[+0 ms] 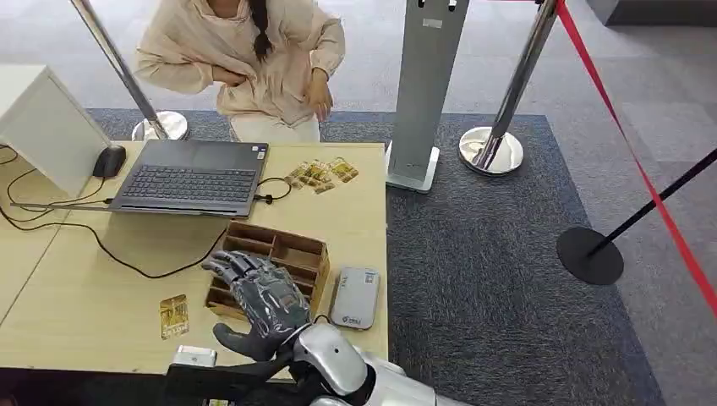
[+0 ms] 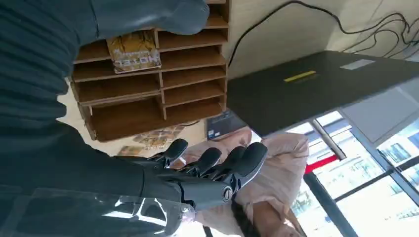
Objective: Pass the card to the sensor for recognition and then transmit it.
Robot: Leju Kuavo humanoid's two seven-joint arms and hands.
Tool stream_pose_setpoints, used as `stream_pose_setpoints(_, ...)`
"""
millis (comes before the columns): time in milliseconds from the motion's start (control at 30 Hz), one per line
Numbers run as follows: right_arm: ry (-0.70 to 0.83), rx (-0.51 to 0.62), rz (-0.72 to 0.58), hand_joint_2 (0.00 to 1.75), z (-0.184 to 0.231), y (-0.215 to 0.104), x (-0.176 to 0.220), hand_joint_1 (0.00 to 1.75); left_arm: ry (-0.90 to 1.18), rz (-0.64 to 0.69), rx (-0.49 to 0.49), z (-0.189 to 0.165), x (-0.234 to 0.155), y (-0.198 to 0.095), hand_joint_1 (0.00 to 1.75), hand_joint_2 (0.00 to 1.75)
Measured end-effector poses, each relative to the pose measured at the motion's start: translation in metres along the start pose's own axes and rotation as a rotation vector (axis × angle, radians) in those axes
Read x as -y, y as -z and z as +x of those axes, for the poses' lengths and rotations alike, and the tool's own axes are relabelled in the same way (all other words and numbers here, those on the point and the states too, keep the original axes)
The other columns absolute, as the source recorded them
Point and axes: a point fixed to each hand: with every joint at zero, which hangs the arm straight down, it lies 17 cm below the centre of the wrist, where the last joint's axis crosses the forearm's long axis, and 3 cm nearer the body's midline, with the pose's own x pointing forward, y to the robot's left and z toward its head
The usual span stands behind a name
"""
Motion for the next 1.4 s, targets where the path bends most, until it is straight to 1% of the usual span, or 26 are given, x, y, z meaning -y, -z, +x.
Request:
stream_pose_setpoints(67, -0.004, -0.015, 0.017, 1.75, -0.005, 0.001, -0.008, 0.38, 0.000, 0.000, 0.001, 0.000, 0.000, 0.000, 0.00, 0.00)
stream_pose_setpoints(100, -0.004, -0.023, 0.023, 1.75, -0.008, 0.001, -0.011, 0.30, 0.000, 0.001, 0.001, 0.000, 0.000, 0.000, 0.00, 0.00)
stream_pose_setpoints(167, -0.006, -0.040, 0.035, 1.75, -0.014, 0.001, -0.018, 0.28, 0.000, 0.001, 0.001, 0.000, 0.000, 0.000, 0.00, 0.00)
stream_pose_setpoints(200, -0.013, -0.046, 0.039, 1.75, -0.018, 0.001, -0.020, 0.21, 0.000, 0.001, 0.001, 0.001, 0.000, 0.000, 0.00, 0.00)
stream_pose_setpoints(267, -0.031, -0.061, 0.048, 1.75, -0.025, 0.001, -0.025, 0.19, 0.000, 0.000, 0.001, 0.001, 0.000, 0.000, 0.00, 0.00)
stream_pose_setpoints(867, -0.068, -0.099, 0.074, 1.75, -0.041, 0.000, -0.043, 0.21, -0.001, 0.001, 0.001, 0.000, 0.000, 0.000, 0.00, 0.00)
stream_pose_setpoints(1400, -0.111, -0.111, 0.083, 1.75, -0.040, 0.012, -0.042, 0.21, 0.005, 0.004, -0.002, 0.000, 0.000, 0.000, 0.00, 0.00)
